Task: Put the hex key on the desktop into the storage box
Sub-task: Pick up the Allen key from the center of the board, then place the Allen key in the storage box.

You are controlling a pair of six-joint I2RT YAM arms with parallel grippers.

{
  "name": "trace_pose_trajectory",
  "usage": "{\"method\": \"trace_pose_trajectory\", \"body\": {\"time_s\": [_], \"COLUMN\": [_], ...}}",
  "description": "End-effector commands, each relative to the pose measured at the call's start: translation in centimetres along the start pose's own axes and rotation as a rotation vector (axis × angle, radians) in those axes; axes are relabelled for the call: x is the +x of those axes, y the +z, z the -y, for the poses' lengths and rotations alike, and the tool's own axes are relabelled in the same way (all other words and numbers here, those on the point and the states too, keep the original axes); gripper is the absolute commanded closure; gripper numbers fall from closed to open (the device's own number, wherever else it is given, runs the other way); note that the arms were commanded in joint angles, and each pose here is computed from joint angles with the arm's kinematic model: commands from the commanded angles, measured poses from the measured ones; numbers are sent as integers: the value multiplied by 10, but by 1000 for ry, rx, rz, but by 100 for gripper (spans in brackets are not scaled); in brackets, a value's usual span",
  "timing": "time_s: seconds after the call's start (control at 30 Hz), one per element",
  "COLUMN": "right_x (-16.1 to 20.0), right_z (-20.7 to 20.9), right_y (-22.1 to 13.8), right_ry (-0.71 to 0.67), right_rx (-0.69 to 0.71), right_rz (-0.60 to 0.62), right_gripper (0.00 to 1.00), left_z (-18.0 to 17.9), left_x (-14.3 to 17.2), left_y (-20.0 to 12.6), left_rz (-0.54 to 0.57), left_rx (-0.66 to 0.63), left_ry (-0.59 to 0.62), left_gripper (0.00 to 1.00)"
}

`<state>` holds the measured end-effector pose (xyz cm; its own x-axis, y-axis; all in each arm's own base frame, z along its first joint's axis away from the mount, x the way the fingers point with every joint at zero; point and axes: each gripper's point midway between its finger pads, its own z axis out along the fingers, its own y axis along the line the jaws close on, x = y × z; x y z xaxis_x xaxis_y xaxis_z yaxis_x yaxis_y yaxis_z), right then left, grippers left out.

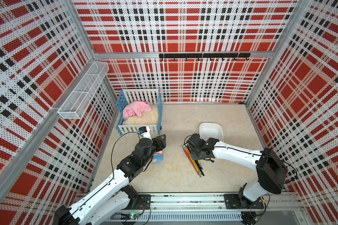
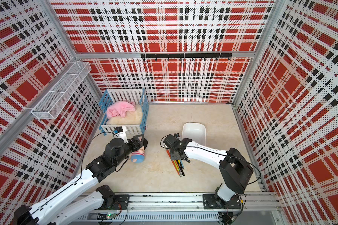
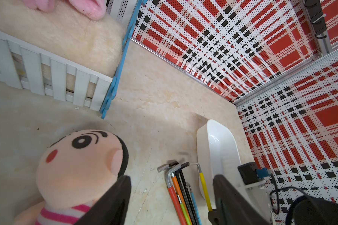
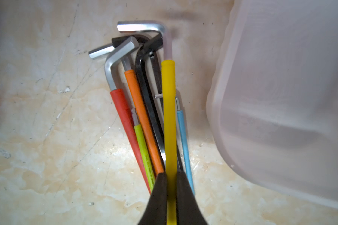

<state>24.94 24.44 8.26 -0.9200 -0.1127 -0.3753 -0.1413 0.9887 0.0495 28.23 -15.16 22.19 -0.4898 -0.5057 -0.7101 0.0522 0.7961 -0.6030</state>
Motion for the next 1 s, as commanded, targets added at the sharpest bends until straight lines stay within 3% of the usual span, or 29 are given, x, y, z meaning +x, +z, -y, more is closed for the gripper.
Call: {"method": "trace_pose_trajectory", "body": {"time_s": [0.0, 0.2, 0.37, 0.63, 0.97], "right_x": [-8, -39, -62, -65, -66], "right_z": [-1, 2, 43, 105, 140], "right_y": [-15, -40, -44, -15, 20], "right_ry": [21, 73, 187, 262, 301], "right_rx": [5, 6, -7, 1, 74], "right_rz": [24, 103, 118, 43, -48], "right_gripper": [100, 100, 100, 100, 100], "left_z": [0, 5, 3, -23, -39], "left_x": [-5, -7, -14, -41, -45], "left_y": [1, 1, -2, -8, 2], "left_rz": [21, 22, 43, 104, 82], "left_rx": [4, 13, 6, -34, -34], "left_ry": [-11, 6, 39, 63, 60], "left_gripper": [28, 30, 28, 27, 27]}}
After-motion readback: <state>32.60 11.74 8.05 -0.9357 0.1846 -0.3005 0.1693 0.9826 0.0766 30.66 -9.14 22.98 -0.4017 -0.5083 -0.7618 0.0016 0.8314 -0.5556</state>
